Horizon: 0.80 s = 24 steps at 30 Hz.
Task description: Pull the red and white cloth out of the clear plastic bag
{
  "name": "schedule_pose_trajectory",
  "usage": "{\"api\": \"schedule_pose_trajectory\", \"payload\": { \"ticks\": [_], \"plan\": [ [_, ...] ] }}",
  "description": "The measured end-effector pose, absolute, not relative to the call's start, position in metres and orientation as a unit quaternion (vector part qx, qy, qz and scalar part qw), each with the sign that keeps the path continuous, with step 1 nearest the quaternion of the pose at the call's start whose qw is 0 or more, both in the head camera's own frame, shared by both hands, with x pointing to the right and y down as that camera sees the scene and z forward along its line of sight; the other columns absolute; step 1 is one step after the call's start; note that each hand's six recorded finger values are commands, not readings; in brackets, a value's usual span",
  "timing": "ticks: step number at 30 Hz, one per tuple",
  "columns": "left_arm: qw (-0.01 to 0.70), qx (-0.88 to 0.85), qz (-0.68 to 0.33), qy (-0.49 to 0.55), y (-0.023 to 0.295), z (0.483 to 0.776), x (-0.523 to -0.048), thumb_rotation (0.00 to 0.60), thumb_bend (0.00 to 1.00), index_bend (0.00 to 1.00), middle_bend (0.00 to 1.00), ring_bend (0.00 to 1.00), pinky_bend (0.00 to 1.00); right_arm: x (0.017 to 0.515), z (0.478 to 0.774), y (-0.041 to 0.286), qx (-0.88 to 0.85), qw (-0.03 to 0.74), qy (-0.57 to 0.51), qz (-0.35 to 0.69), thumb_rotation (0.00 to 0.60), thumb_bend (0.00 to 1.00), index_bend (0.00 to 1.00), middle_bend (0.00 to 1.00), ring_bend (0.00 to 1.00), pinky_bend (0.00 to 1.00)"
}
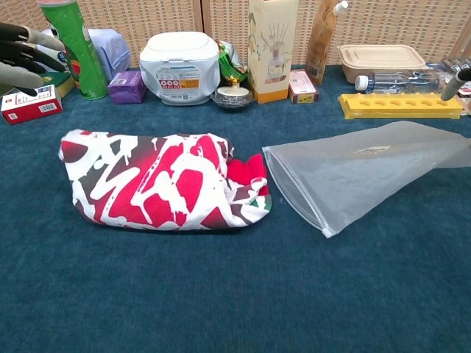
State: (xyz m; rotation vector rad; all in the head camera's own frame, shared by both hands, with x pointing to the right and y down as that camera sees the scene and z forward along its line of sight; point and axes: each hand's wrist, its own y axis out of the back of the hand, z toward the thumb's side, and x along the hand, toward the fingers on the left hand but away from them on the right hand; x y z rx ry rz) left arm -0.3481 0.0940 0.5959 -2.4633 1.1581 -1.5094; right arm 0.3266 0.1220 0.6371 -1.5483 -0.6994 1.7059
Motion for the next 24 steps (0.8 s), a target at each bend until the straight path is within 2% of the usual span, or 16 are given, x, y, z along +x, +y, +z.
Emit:
{"api": "schedule_pose_trajectory", "payload": {
  "ticks": [3, 7, 12, 21, 24],
  "plan": [
    [0.048, -0.784, -0.491, 0.377, 0.093, 0.592, -0.354, 0.6, 0.2, 0.01, 0.1, 0.0, 0.14, 0.329, 0.635, 0.121, -0.608, 0.353, -0.283, 0.653, 0.522, 0.14, 0.1, 0.26, 0.45, 0.59],
    [0.079, -0.774, -0.499, 0.383, 0.092, 0.589, -0.361, 0.599, 0.18, 0.01, 0.09, 0.0, 0.14, 0.33, 0.633, 0.119, -0.617, 0.348, -0.295, 0.641, 0.504, 0.13, 0.07, 0.2, 0.36, 0.49],
    [0.114, -0.759, -0.507, 0.392, 0.093, 0.583, -0.371, 0.54, 0.18, 0.01, 0.1, 0.0, 0.14, 0.332, 0.629, 0.116, -0.628, 0.346, -0.306, 0.627, 0.433, 0.06, 0.04, 0.13, 0.24, 0.33],
    [0.14, -0.735, -0.528, 0.401, 0.106, 0.578, -0.392, 0.522, 0.16, 0.0, 0.08, 0.0, 0.14, 0.337, 0.628, 0.116, -0.65, 0.337, -0.301, 0.611, 0.401, 0.0, 0.03, 0.09, 0.18, 0.22],
    [0.138, -0.733, -0.53, 0.405, 0.106, 0.579, -0.396, 0.524, 0.15, 0.0, 0.08, 0.0, 0.14, 0.338, 0.628, 0.118, -0.66, 0.331, -0.288, 0.61, 0.418, 0.0, 0.01, 0.06, 0.13, 0.15]
  ]
}}
